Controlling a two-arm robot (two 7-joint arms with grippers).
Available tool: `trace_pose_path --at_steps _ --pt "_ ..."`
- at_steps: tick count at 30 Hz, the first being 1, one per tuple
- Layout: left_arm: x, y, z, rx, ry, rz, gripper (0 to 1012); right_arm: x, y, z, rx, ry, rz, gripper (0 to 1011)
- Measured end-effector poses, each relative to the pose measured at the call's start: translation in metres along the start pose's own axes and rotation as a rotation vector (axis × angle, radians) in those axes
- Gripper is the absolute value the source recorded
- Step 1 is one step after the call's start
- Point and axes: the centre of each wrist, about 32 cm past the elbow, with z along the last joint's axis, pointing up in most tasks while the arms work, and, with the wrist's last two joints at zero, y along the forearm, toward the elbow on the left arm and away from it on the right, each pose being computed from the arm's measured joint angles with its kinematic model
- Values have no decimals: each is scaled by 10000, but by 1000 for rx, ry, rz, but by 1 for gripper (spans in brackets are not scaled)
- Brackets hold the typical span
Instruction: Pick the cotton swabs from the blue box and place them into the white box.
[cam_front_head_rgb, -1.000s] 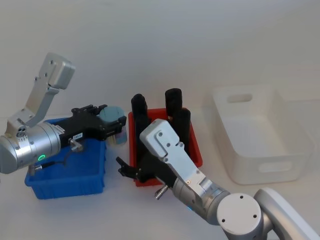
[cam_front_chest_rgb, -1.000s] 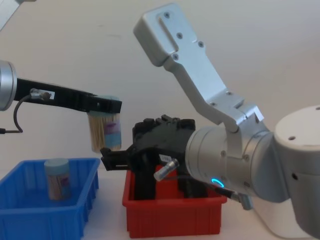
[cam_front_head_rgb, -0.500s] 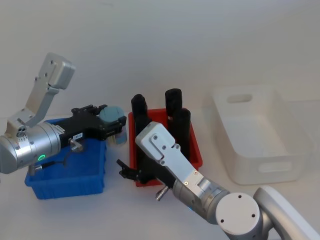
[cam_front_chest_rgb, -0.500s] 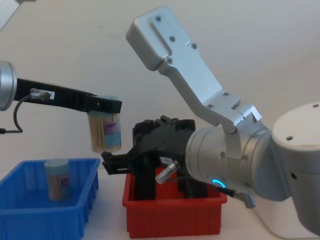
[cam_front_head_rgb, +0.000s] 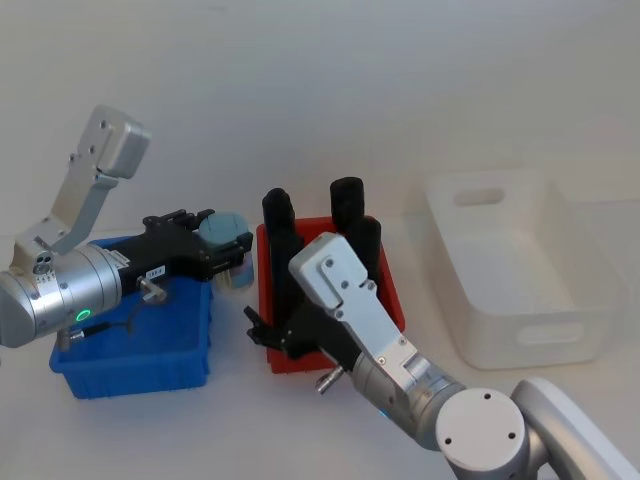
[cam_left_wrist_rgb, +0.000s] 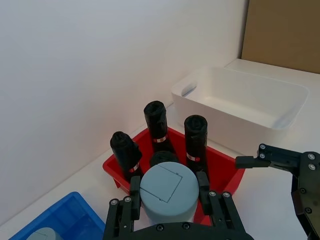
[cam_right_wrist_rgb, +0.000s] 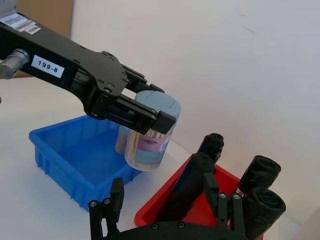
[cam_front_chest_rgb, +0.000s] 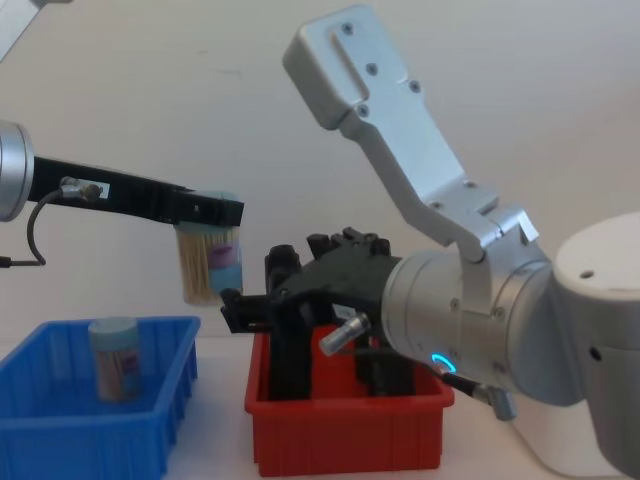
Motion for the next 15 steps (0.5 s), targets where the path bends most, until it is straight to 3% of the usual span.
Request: trace_pose_path --at_steps 15 --pt "0 0 0 0 0 0 669 45 -139 -21 15 90 -42 1002"
